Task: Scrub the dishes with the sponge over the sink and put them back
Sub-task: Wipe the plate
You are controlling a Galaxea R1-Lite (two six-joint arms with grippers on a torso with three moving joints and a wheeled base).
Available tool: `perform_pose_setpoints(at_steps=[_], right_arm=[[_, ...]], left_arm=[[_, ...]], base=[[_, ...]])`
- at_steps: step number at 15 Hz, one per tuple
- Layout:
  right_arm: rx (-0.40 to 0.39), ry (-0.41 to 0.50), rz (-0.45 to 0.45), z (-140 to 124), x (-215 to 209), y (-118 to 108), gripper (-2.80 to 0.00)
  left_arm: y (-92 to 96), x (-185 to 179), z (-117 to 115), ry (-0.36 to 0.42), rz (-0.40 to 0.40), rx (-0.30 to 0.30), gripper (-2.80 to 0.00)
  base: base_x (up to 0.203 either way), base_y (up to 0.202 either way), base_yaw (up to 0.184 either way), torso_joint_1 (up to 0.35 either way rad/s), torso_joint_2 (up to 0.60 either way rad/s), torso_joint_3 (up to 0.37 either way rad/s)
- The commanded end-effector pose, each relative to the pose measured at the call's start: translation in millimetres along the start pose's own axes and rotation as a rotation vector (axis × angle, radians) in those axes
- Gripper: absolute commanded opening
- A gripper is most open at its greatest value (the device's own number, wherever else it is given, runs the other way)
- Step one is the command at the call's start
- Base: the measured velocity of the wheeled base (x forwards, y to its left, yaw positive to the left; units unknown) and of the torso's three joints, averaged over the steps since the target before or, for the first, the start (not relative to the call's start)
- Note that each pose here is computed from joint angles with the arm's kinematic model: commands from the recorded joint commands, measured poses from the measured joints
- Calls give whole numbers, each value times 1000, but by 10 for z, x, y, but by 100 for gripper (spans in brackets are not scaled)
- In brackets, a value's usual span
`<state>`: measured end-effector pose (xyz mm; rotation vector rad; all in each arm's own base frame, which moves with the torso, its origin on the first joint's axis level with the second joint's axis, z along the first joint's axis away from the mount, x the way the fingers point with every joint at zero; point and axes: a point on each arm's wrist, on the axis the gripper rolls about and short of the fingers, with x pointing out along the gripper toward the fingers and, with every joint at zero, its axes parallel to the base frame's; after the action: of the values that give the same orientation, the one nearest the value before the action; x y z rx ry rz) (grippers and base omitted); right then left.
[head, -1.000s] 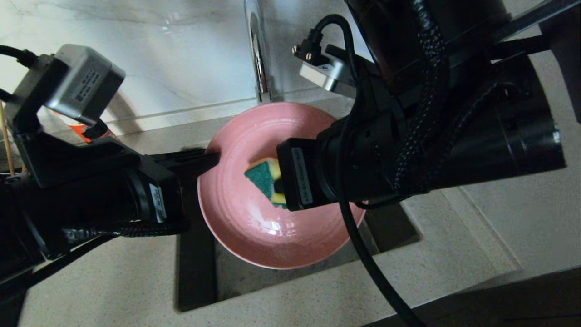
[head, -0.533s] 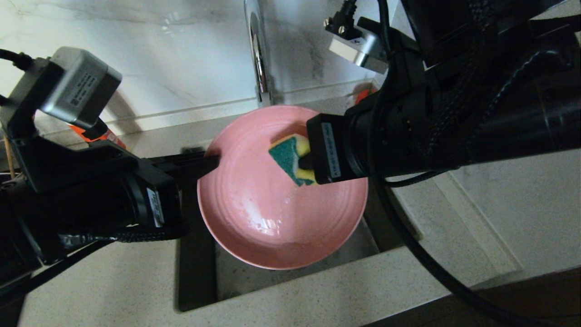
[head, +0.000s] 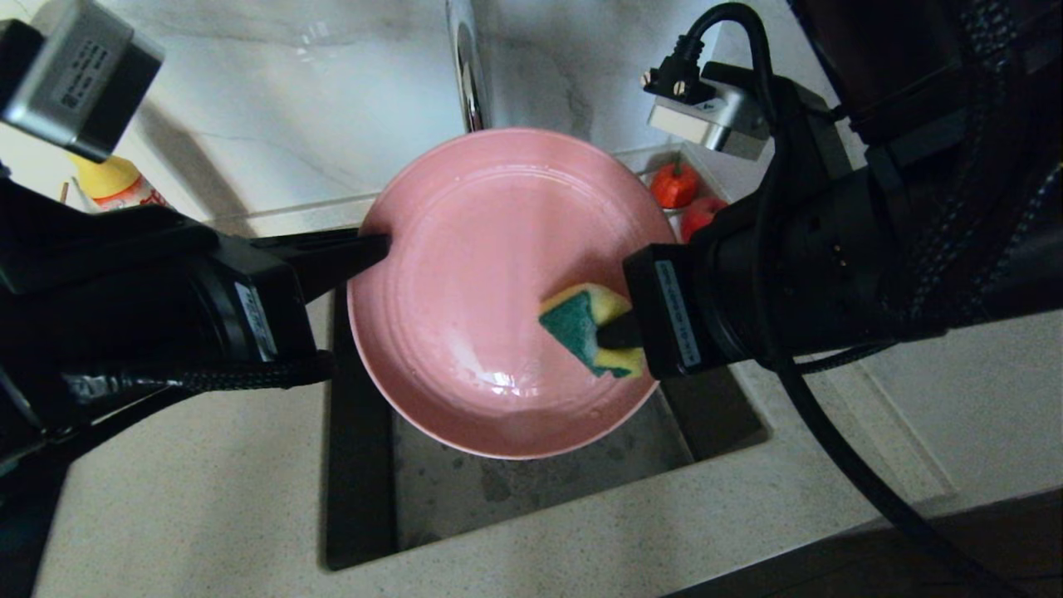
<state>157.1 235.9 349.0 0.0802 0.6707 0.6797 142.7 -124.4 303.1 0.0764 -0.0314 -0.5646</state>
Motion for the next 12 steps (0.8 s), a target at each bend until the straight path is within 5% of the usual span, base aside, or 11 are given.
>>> perform_pose_setpoints(at_steps=[1,5,12], right_arm=[[-15,42,15,-87,86,100,-280],[-46,73,49,-159,346,315,-280],[-47,-101,93,-17,377,450,-280]], left_arm=[[-4,19,8,-2,1,-2,-280],[-12,23,-72,22,-3,1,-280],[-22,10,-183,54,-10,10,-280]], base=[[0,0,0,0,0,0],[0,0,0,0,0,0],[0,0,0,0,0,0]])
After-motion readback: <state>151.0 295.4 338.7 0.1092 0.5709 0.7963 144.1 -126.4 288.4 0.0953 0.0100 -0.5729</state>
